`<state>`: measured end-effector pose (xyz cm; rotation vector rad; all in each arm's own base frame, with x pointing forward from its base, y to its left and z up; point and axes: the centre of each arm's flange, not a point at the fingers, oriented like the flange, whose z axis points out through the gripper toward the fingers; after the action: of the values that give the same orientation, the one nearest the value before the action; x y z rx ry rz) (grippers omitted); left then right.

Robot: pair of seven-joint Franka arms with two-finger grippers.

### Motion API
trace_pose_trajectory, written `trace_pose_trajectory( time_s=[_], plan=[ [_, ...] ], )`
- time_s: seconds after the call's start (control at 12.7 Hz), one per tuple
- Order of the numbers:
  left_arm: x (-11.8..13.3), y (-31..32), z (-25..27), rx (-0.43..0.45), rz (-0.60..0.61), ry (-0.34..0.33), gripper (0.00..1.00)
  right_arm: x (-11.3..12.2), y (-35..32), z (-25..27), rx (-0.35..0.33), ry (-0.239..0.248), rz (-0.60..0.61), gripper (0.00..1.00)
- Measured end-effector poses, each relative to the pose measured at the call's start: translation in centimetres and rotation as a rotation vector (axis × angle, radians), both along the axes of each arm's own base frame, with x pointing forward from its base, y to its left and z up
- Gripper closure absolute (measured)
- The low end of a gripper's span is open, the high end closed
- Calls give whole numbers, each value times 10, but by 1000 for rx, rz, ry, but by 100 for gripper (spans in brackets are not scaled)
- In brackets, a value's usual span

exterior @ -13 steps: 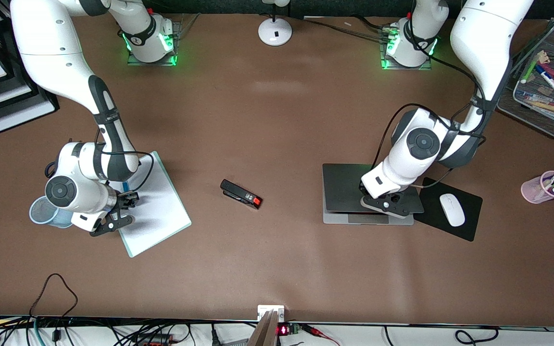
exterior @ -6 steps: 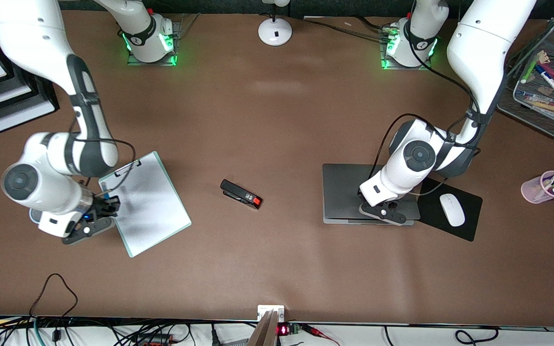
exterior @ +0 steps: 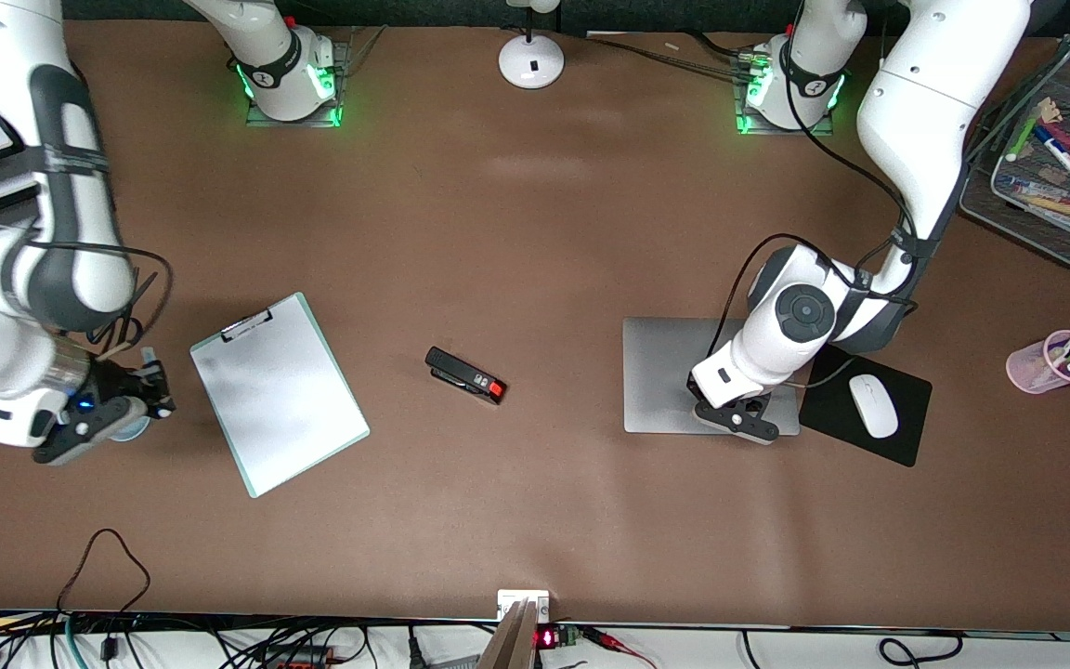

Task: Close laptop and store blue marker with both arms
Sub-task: 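Carry the blue marker toward the light blue cup with the right gripper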

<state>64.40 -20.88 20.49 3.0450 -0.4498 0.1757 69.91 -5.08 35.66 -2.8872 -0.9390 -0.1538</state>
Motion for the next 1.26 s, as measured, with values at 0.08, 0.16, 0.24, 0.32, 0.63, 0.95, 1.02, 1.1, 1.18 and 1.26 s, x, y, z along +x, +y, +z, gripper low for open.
trace_pose_trajectory(
  time_s=[0.08,0.16,0.24,0.32,0.63,0.95,1.02,1.1,1.18,1.26],
  plan=[
    [0,0,-4,0,1,6,99,-1,-8,10,19,-18,42,82],
    [-1,0,-8,0,1,11,99,-4,-14,19,33,-27,82,82],
    [-1,1,-11,0,2,14,99,-7,-20,26,53,-31,123,82],
    [-1,1,-12,-1,3,15,99,-9,-24,33,85,-37,162,82],
    [5,5,-14,-3,12,8,99,-14,-44,44,197,-99,337,82],
    [5,6,-16,-3,13,11,99,-29,-89,41,316,-163,483,82],
    [6,6,-16,-3,14,10,99,-34,-101,40,344,-173,506,82],
    [7,7,-15,-4,17,7,99,-39,-111,39,369,-178,525,82],
    [10,9,-12,-4,20,4,99,-45,-120,37,392,-181,545,82],
    [12,10,-7,1,22,5,99,-50,-128,35,416,-181,569,82]
  ],
)
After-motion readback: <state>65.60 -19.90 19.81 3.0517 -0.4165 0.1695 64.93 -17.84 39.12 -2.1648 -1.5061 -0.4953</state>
